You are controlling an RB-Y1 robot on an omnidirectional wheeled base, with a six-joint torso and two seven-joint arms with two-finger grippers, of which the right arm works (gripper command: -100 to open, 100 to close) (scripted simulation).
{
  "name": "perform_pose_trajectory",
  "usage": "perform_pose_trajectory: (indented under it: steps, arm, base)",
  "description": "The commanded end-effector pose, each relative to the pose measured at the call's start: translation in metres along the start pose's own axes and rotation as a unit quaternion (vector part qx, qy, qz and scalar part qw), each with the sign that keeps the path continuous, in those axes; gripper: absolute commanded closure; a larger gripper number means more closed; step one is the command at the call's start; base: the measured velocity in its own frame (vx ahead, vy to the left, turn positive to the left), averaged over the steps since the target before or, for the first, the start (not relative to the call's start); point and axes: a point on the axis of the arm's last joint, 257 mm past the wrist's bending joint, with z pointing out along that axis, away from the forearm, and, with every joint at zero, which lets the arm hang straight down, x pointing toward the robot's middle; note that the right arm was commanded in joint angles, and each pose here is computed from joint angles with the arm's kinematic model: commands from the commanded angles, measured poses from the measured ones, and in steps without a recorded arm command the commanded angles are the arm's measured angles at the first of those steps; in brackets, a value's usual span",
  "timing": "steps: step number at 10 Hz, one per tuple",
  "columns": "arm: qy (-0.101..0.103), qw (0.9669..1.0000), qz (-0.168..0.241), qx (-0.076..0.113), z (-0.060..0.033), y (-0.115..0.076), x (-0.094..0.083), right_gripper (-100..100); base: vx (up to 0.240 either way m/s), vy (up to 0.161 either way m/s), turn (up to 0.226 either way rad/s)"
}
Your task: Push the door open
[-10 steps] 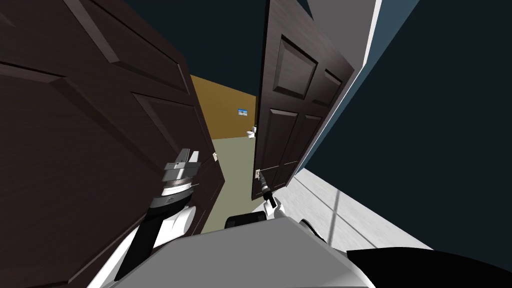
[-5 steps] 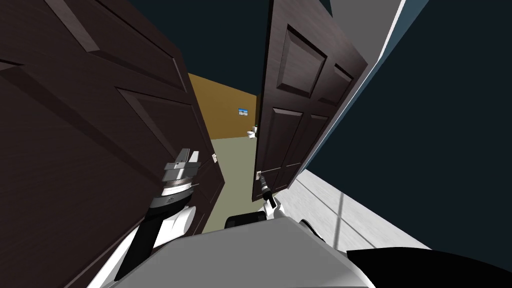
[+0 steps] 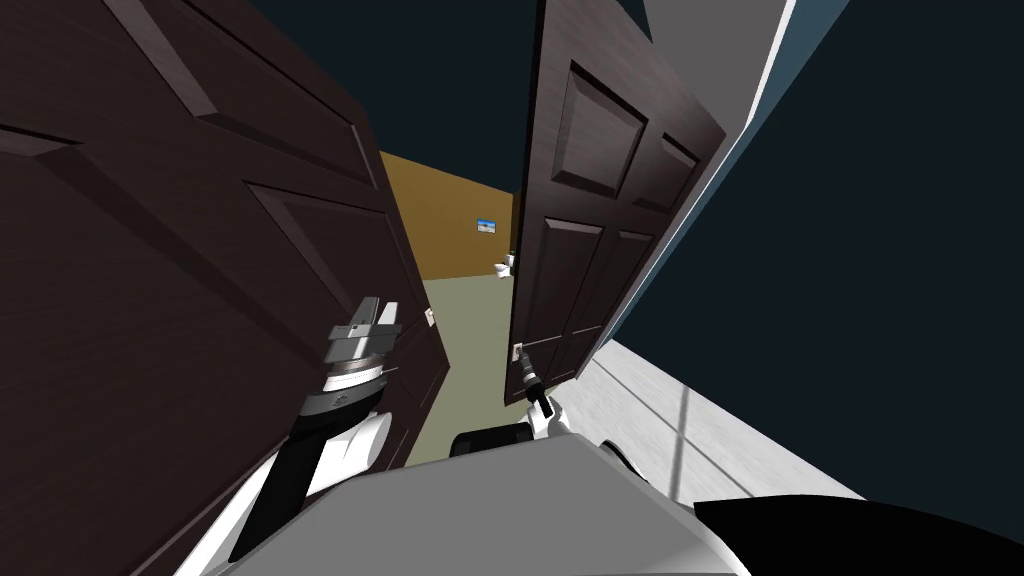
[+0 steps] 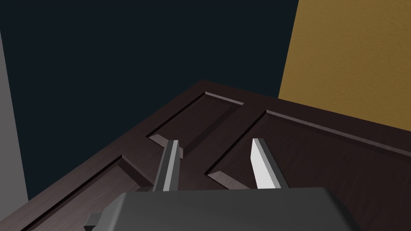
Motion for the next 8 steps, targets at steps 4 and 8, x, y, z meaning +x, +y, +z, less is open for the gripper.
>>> perform_pose_trajectory:
  steps: [4, 8]
  arm:
    - [-0.018, 0.9998, -0.010, -0.005, 0.0021, 0.004, -0.020, 100]
    - [-0.036, 0.9992, -0.015, -0.002, 0.0009, 0.003, -0.035, -100]
  base:
    - [0.153, 0.035, -0.032]
    - [0.136, 0.033, -0.108]
